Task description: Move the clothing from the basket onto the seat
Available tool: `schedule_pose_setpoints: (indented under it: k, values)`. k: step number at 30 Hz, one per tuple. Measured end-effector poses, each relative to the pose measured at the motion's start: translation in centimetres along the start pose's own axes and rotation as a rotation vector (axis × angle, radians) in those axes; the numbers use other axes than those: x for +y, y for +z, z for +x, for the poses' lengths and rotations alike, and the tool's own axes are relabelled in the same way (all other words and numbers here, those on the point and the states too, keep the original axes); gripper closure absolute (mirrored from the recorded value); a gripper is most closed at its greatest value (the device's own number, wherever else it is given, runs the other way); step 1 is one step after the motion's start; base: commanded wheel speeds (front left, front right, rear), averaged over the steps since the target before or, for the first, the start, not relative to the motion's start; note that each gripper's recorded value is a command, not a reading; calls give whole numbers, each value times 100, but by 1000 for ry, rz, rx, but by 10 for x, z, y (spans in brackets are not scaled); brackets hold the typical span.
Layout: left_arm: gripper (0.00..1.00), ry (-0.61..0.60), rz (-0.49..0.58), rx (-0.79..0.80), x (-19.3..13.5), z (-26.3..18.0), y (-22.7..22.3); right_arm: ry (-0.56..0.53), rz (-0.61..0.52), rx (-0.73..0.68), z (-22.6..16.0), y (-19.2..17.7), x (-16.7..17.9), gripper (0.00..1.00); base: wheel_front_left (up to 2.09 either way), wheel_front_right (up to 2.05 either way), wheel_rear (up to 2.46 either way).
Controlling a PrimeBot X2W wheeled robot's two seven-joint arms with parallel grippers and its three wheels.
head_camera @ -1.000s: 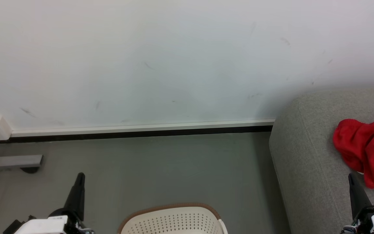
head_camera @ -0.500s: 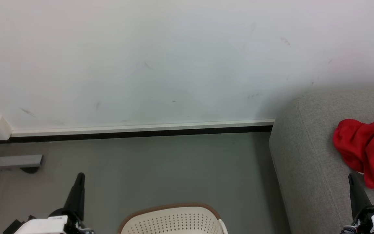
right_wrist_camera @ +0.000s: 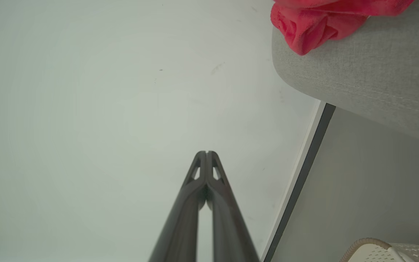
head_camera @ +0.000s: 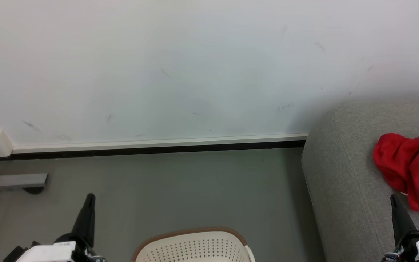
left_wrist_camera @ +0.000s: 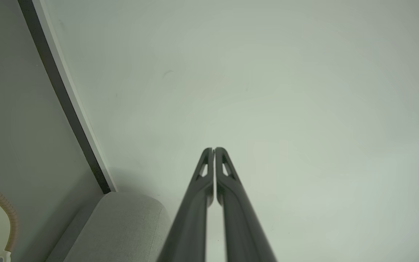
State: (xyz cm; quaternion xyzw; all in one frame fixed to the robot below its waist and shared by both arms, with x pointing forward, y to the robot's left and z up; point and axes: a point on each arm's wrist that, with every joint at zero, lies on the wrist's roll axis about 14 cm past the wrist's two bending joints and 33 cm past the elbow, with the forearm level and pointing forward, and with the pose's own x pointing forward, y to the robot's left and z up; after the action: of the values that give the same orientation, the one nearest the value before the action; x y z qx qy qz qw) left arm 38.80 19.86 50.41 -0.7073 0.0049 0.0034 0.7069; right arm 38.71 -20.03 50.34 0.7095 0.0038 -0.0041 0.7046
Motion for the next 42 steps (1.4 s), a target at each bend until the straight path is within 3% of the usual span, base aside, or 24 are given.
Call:
schedule_pose_setpoints:
  k: [42]
  values:
    - [100,0,0,0,0,0,0,0,1,-1,0,0,0,100,0,0,0]
